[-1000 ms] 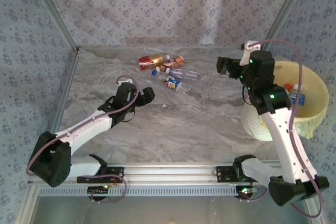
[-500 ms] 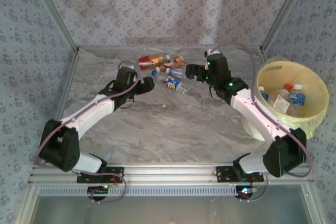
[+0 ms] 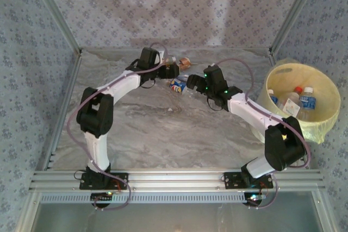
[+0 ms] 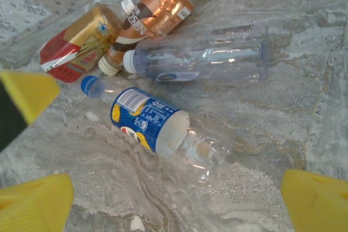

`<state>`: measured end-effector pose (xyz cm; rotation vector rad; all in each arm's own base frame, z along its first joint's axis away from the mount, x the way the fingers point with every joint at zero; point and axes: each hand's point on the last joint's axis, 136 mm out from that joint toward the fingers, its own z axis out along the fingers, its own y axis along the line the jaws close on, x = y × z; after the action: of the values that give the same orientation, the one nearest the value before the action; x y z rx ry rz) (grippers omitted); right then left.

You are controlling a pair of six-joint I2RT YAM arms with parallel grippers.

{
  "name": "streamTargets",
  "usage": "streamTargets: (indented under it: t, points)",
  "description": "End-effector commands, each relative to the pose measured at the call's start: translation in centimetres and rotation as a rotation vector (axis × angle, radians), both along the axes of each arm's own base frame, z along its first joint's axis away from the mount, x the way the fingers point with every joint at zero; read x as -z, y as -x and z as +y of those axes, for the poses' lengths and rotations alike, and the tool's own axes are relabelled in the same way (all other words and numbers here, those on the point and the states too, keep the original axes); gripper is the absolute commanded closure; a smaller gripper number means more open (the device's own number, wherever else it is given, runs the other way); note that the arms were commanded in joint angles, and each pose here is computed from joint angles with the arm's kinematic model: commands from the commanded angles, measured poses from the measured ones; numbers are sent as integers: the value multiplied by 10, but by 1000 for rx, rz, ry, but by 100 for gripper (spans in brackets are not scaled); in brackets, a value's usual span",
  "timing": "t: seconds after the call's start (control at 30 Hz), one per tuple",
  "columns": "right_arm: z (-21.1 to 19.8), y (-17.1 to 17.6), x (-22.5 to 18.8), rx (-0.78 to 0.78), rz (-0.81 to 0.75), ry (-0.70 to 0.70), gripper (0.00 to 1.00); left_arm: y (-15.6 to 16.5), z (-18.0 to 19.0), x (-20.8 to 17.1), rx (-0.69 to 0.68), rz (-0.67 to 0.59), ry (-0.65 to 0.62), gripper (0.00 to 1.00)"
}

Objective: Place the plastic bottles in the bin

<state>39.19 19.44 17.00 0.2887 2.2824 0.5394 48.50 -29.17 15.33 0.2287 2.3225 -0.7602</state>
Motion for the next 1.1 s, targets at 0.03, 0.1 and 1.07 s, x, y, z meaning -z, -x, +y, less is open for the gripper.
streamTargets:
  t: [0.03,0.1,1.07]
  points:
    - [-3,9,2,18,0,-49,0,-25,-17,0,93,-20,53,2]
    - [-7,14,7,29,9,-50,0,-30,-20,11,88,10,62,2]
    - [7,10,94,276,223,-271,0,107,-29,29,72,284,277,2]
